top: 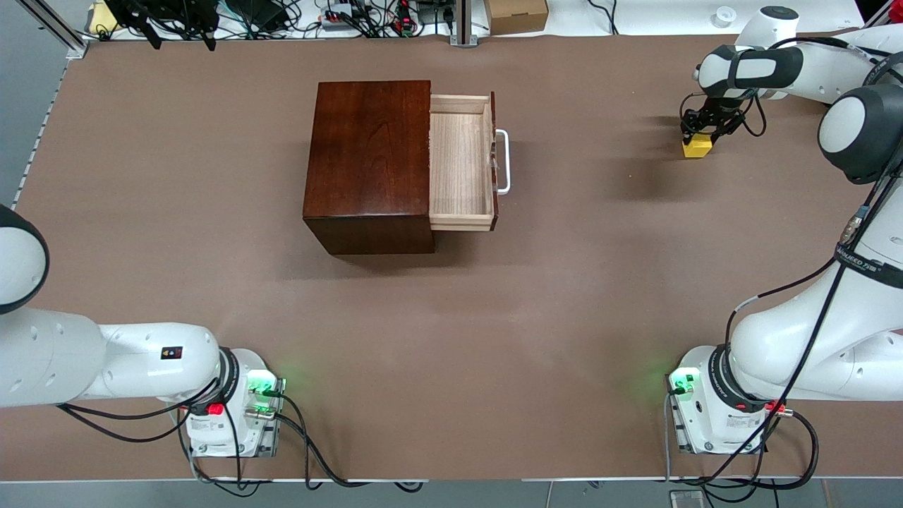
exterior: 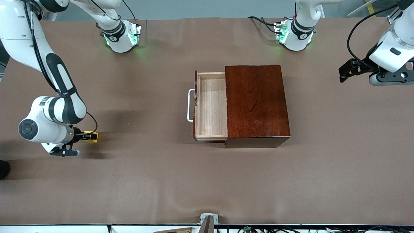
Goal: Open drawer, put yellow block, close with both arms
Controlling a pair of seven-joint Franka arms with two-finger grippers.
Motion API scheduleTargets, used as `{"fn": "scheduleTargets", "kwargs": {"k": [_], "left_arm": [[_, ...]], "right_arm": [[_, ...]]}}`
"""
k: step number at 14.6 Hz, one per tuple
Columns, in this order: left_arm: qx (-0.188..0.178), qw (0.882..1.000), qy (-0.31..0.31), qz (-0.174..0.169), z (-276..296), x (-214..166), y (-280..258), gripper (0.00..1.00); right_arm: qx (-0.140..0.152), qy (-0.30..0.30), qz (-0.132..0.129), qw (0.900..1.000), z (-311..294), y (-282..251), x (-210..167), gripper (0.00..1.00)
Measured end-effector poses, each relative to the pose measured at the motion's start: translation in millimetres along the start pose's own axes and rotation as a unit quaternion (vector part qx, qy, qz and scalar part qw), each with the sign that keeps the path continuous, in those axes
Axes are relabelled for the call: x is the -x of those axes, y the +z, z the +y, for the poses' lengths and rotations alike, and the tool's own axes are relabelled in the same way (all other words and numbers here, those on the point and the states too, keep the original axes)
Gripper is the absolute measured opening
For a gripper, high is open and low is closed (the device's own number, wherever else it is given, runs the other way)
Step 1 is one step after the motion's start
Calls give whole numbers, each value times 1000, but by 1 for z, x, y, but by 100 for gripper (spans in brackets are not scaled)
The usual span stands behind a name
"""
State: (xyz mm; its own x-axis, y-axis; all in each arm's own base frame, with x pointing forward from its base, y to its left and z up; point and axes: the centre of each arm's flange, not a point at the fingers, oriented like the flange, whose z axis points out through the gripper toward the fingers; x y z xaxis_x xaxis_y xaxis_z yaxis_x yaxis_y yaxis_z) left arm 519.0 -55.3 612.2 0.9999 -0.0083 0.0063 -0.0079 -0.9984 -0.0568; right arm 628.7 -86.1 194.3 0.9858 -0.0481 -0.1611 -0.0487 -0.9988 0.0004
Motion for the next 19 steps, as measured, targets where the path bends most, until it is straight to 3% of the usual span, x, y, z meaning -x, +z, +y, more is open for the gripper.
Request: {"fn": "scheduleTargets", "kwargs": {"k": [6,9,12,19], "left_arm": [[8,1000,-3,-1,0,-37,-2,100],[11,999,-41,-9,4,-54,10,100],[13,999,-40,-11,32,-55,10,100],[13,999,-37,-8,44,-52,4,100]], "right_arm": [[-1,-6,11,1000,-8,-19,-1,56],[-31,16,6,999,-12,-39,3,56],[-45,23,6,999,-16,-61,6,56],[-43,26,13,999,-37,-140,25,56]]}}
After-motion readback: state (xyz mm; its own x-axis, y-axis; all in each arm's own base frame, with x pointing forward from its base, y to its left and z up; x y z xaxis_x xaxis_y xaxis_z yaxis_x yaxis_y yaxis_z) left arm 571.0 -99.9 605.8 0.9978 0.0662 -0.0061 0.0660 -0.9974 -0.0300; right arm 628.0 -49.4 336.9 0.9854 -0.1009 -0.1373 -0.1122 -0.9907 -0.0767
